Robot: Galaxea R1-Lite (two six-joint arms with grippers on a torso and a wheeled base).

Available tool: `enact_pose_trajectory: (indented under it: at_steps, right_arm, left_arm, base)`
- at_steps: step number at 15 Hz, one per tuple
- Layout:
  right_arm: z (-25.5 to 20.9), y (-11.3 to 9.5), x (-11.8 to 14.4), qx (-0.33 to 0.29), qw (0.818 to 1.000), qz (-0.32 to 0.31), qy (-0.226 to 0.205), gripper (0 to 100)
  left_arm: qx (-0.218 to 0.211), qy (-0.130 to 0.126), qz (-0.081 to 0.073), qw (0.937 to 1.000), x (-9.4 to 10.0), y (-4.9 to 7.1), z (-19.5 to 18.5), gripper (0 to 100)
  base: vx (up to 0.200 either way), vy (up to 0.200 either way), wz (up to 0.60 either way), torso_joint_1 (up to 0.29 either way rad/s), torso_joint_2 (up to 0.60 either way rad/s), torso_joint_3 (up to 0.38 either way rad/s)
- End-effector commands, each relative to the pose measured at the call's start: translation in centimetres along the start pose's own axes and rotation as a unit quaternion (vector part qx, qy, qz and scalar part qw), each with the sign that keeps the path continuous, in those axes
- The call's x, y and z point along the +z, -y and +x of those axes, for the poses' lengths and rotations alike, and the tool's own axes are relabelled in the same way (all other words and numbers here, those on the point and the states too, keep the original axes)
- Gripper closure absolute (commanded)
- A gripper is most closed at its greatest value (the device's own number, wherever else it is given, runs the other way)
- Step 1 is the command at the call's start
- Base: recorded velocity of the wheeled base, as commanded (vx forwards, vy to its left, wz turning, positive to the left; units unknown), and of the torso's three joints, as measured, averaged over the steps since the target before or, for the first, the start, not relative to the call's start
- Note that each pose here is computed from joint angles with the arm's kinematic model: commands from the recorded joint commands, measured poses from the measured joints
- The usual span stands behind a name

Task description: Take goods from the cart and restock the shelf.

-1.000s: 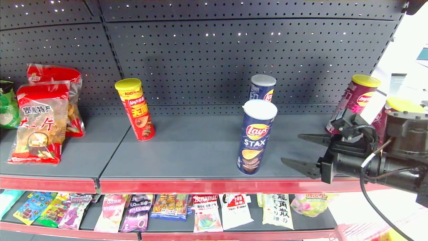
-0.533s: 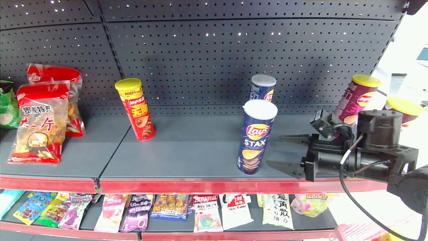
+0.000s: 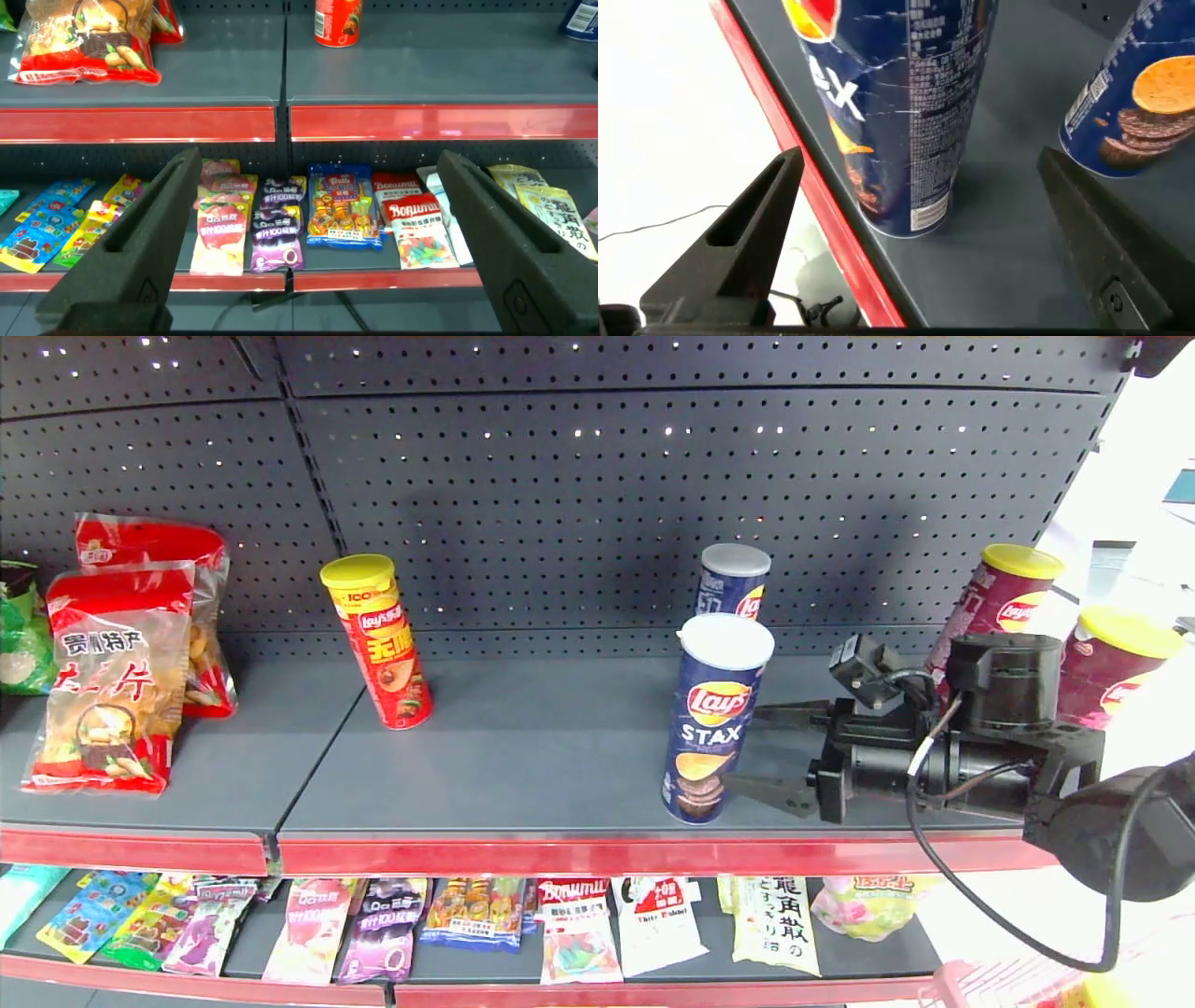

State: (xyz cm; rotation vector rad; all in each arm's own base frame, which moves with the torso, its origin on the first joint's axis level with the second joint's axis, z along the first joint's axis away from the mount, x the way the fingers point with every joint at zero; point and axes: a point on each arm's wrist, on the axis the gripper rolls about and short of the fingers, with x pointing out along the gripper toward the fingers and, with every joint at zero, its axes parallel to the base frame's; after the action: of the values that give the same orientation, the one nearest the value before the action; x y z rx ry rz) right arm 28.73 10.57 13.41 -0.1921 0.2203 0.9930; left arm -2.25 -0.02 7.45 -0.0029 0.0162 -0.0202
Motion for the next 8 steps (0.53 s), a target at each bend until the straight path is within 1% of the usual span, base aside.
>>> enact_pose_trajectory:
  at_steps: [1,4,8]
  right_arm:
    - [0.9,0.2,-0.2,0.005,1.0,0.001,-0.002,0]
    - [2.3,0.9,0.1,0.01,1.0,-0.005,0.003,0]
    - [3.2,0.4,0.2,0.024,1.0,-0.009,0.004,0]
  left_arm:
    - [0.0,-0.001,0.0,1.0,0.0,0.0,0.0,0]
    - [0.0,-0.001,0.0,1.0,0.0,0.0,0.0,0]
    - [0.0,0.0,0.0,1.0,0.0,0.0,0.0,0]
  base:
    - [0.0,0.0,0.0,0.0,0.0,0.0]
    - [0.0,0.0,0.0,0.0,0.0,0.0]
    - [0.0,0.0,0.0,0.0,0.0,0.0]
